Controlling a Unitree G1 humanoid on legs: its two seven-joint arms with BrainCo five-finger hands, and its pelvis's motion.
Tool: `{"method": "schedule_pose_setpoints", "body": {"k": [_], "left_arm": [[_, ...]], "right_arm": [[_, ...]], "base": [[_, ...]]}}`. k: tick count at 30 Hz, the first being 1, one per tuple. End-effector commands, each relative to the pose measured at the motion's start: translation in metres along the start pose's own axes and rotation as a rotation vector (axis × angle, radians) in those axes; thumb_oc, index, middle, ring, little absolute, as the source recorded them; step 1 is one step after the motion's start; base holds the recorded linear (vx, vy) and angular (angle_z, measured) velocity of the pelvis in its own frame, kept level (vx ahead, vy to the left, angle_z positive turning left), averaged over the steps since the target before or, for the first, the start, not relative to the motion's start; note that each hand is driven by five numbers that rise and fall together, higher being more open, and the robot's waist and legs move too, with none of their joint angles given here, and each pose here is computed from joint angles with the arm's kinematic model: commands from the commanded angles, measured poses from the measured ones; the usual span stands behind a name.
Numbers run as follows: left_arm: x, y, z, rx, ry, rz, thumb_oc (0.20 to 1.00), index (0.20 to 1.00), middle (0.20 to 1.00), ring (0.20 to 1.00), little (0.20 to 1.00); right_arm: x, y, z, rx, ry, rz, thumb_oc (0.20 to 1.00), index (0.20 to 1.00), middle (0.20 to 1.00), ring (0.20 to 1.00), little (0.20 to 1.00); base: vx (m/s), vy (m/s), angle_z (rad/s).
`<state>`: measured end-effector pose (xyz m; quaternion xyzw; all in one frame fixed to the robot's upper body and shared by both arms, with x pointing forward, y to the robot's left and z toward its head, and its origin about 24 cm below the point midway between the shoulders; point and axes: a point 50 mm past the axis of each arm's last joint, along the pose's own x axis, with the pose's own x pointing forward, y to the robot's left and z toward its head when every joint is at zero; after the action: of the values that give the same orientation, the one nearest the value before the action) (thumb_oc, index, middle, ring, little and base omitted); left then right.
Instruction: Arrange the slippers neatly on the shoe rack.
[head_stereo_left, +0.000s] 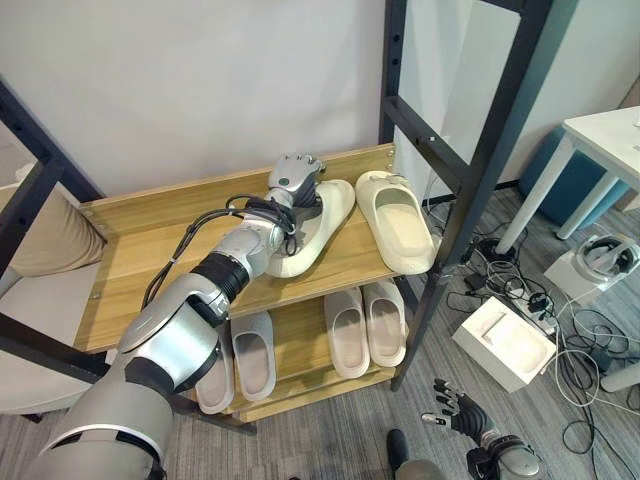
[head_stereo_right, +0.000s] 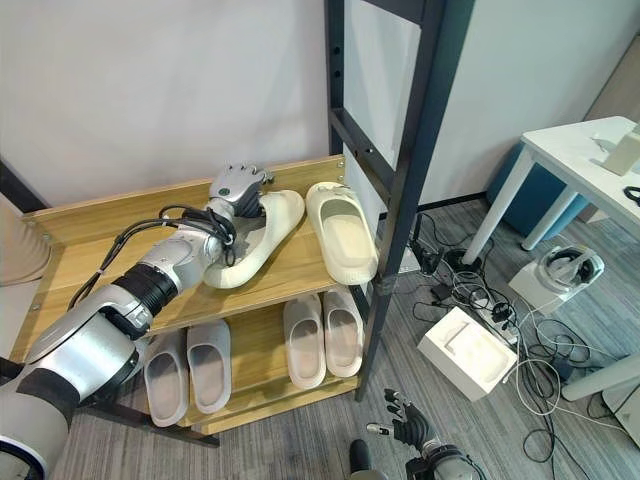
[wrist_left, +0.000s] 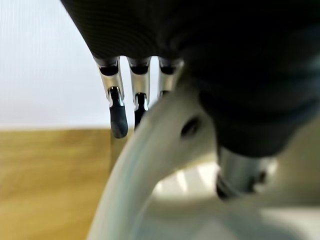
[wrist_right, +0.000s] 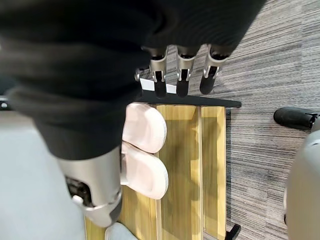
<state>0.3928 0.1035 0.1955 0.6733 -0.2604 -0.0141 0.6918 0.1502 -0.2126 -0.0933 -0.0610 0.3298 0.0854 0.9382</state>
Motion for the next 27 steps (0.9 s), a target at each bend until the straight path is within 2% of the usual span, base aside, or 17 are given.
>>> {"method": "schedule_pose_setpoints", "body": {"k": [1,3,14,16,18,19,20,21,22,24,27], "left_arm": [[0.014,0.065,-0.017,-0.065,0.039,0.274,1.000,1.000,1.000,1.000,1.000],[0.008,0.074,-0.010,-0.118,-0.004,0.339,1.000,1.000,1.000,1.000,1.000],[-0.014,0.080,-0.004,-0.169,-0.087,0.354,1.000,1.000,1.000,1.000,1.000],[-0.027,0.067,-0.008,-0.295,-0.075,0.314,1.000,1.000,1.000,1.000,1.000],[-0.042,0.050,-0.016,-0.507,-0.031,0.266,1.000,1.000,1.000,1.000,1.000],[-0.057,0.020,-0.017,-0.920,0.035,0.185,1.000,1.000,1.000,1.000,1.000],[-0.068,-0.005,-0.017,-1.167,0.118,0.128,1.000,1.000,1.000,1.000,1.000],[-0.071,-0.015,-0.013,-1.289,0.137,0.080,1.000,1.000,1.000,1.000,1.000],[-0.071,-0.015,-0.013,-1.290,0.136,0.079,1.000,1.000,1.000,1.000,1.000],[-0.075,-0.028,-0.004,-1.457,0.156,0.012,1.000,1.000,1.000,1.000,1.000],[-0.074,-0.036,0.000,-1.569,0.189,-0.030,1.000,1.000,1.000,1.000,1.000]], "right_arm": [[0.010,0.008,0.025,0.012,-0.120,0.022,1.000,1.000,1.000,1.000,1.000],[0.011,0.009,0.027,0.005,-0.123,0.021,1.000,1.000,1.000,1.000,1.000],[0.014,0.010,0.028,0.001,-0.112,0.020,1.000,1.000,1.000,1.000,1.000],[0.014,0.010,0.027,0.008,-0.107,0.014,1.000,1.000,1.000,1.000,1.000],[0.013,0.010,0.024,0.013,-0.095,0.009,1.000,1.000,1.000,1.000,1.000],[0.012,0.011,0.021,0.011,-0.081,0.005,1.000,1.000,1.000,1.000,1.000],[0.013,0.013,0.021,0.005,-0.075,0.008,1.000,1.000,1.000,1.000,1.000],[0.014,0.012,0.023,-0.001,-0.076,0.008,1.000,1.000,1.000,1.000,1.000],[0.014,0.012,0.023,0.000,-0.076,0.009,1.000,1.000,1.000,1.000,1.000],[0.016,0.012,0.025,-0.019,-0.073,0.011,1.000,1.000,1.000,1.000,1.000],[0.017,0.014,0.027,-0.039,-0.072,0.025,1.000,1.000,1.000,1.000,1.000]], "base": [[0.00,0.001,0.24],[0.00,0.007,0.24],[0.00,0.002,0.08],[0.00,0.000,0.02],[0.00,0.003,0.06],[-0.01,0.016,0.04],[-0.01,0.018,0.03],[0.00,0.000,0.00],[0.00,0.004,0.09],[0.00,0.009,0.10],[0.00,0.003,-0.01]]}}
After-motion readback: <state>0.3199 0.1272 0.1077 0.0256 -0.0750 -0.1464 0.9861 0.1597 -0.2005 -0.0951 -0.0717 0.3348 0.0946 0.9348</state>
